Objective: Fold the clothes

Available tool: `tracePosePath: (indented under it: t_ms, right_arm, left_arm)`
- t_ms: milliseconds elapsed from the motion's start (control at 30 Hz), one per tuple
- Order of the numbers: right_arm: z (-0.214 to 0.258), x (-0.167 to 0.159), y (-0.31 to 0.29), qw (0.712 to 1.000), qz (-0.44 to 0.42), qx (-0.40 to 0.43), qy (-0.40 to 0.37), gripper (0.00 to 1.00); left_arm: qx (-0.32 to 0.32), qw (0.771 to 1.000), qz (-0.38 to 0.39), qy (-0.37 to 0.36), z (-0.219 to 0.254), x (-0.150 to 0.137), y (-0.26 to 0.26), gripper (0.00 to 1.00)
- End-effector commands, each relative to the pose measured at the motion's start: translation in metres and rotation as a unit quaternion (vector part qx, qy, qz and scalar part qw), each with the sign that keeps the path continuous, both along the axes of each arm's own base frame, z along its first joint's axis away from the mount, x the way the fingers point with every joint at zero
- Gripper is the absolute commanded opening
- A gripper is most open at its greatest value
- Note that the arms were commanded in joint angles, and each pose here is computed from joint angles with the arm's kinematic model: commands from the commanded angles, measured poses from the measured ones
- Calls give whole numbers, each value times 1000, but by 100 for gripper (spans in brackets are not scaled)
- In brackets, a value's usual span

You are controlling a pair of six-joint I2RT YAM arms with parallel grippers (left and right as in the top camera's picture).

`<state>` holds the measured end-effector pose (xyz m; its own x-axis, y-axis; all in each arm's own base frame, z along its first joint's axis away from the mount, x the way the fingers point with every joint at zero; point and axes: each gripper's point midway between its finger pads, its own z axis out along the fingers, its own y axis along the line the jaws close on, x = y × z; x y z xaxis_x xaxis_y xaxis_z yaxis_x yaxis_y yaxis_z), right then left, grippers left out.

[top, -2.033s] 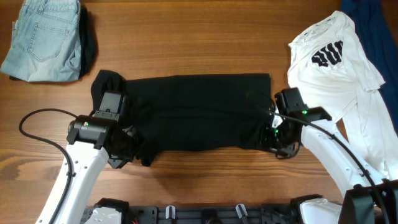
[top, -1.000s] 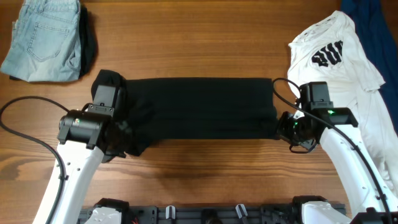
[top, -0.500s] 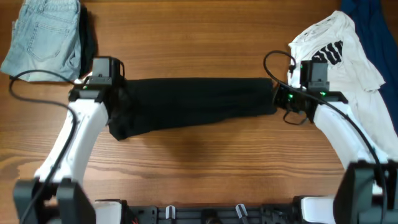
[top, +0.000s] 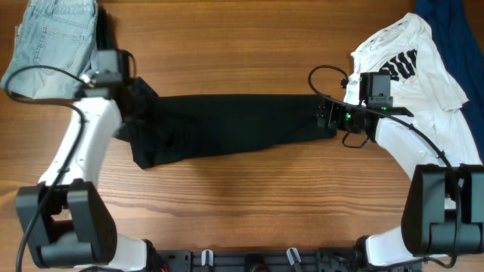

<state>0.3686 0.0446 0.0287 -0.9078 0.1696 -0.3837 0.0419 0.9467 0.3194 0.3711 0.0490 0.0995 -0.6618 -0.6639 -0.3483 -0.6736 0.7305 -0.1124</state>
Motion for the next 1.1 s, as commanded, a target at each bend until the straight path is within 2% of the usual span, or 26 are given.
tracePosePath:
  t_ms: [0,100,200,233,300,333,500,600,667,900,1067]
  right_arm:
    - [-14,-1,7,999,30,-1,17,69]
    - [-21,-4,21,998,55,22,23,57]
    - [-35,-9,24,997,66,21,38,53]
    - [-41,-11,25,996,69,20,45,47]
    - [-45,-12,23,996,63,18,52,12]
    - [-44,-10,14,998,30,12,57,4]
    - [2,-1,-50,999,-41,8,25,4]
    - [34,-4,-76,1000,-22,6,1,4]
    - [45,-5,-72,1000,-6,11,-7,5]
    - [56,-11,32,989,145,38,-21,4]
    - [50,-20,107,977,211,21,-25,5]
  left_arm:
    - [-53,997,-59,-15,39,10,2,100]
    - [-49,997,-58,-12,53,6,15,100]
    - [-51,998,-47,-9,54,4,23,100]
    - [-51,998,-45,-9,53,3,24,100]
    - [-50,998,-45,-9,54,3,24,100]
    - [-50,998,-45,-9,54,3,24,100]
    - [-48,998,-39,-3,53,0,28,100]
    - [-50,998,-29,2,52,-4,35,100]
    - [-52,998,-25,8,51,-8,37,100]
    - [-56,997,-36,26,48,-16,34,100]
    - [-56,997,-36,27,48,-17,34,100]
